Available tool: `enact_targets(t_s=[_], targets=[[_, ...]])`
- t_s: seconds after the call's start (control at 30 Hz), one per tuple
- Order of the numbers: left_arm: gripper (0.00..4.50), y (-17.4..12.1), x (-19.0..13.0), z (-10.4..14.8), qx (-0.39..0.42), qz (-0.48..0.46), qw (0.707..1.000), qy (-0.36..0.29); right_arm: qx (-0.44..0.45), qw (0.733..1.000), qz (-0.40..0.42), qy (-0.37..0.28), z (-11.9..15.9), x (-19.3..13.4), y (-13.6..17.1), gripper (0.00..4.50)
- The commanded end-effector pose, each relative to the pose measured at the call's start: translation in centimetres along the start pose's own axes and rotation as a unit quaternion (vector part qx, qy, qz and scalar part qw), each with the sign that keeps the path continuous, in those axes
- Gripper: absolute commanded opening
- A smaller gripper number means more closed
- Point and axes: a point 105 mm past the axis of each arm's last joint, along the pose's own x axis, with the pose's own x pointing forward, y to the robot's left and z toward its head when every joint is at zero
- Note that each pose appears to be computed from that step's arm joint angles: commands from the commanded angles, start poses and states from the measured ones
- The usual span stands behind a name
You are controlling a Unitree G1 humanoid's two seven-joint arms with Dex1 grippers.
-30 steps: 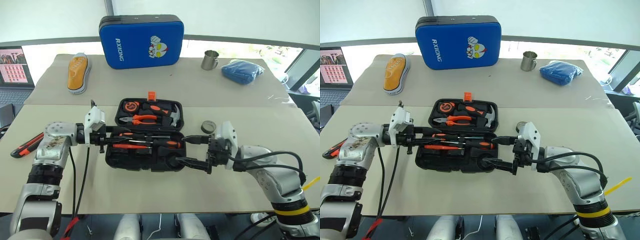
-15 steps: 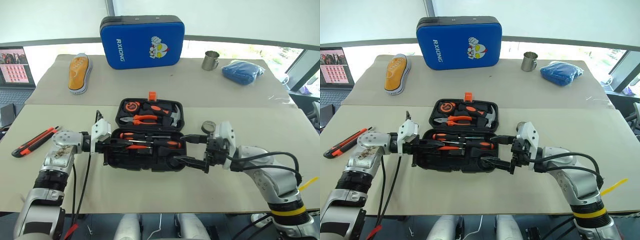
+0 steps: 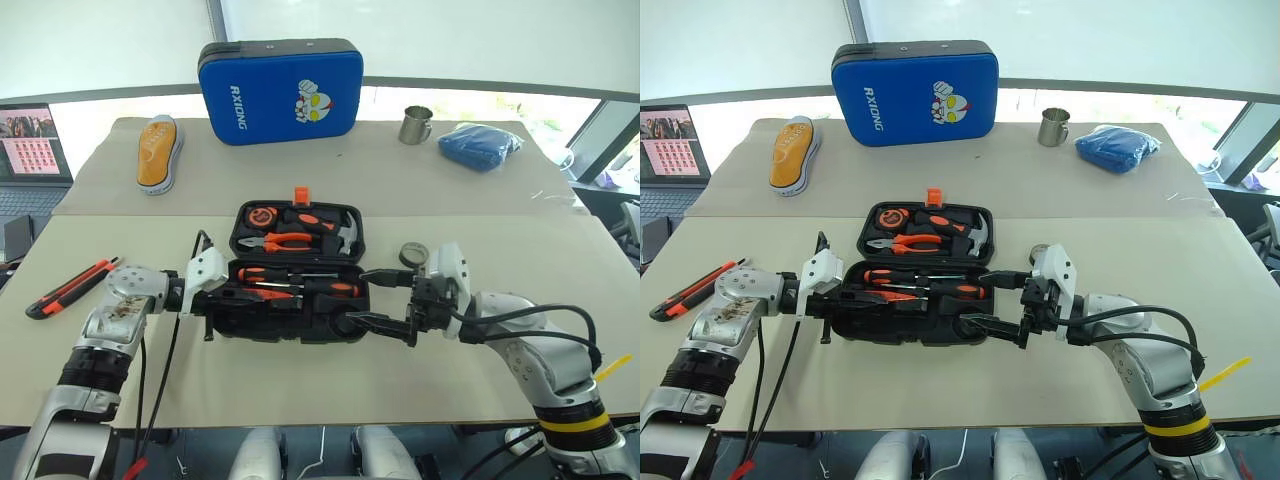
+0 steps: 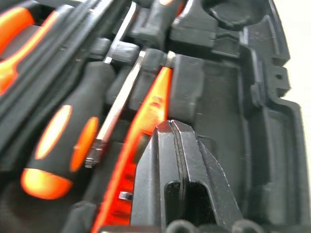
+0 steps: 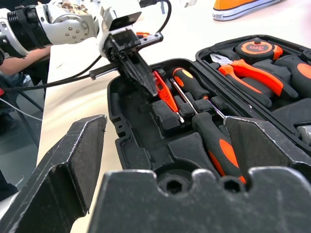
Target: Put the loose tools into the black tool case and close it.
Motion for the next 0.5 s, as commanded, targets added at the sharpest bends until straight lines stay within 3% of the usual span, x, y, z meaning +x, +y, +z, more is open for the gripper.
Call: enact_targets(t_s=[0.03, 0.27, 0.4, 0.5], targets=[[0.02, -0.1, 0.5, -0.9, -0.031, 0.013, 0.999, -0.010, -0.028, 0.999, 0.004, -0.017, 1.1, 0.1, 0.1, 4.50], [0.02, 0.3, -1.5, 0.6, -0.018, 0.059, 0.995, -0.076, -0.025, 0.999, 0.013, -0.025, 1.2, 0.0, 0.3, 4.50], [0.02, 0.2, -1.2, -0.4, -0.024, 0.073, 0.995, -0.063, -0.024, 0.999, 0.018, -0.025, 1.1, 0.2, 0.5, 4.50], [0.02, 0.8, -0.3, -1.8, -0.035, 0.093, 0.995, -0.018, -0.024, 0.999, 0.023, -0.024, 1.1, 0.3, 0.5, 4.50]])
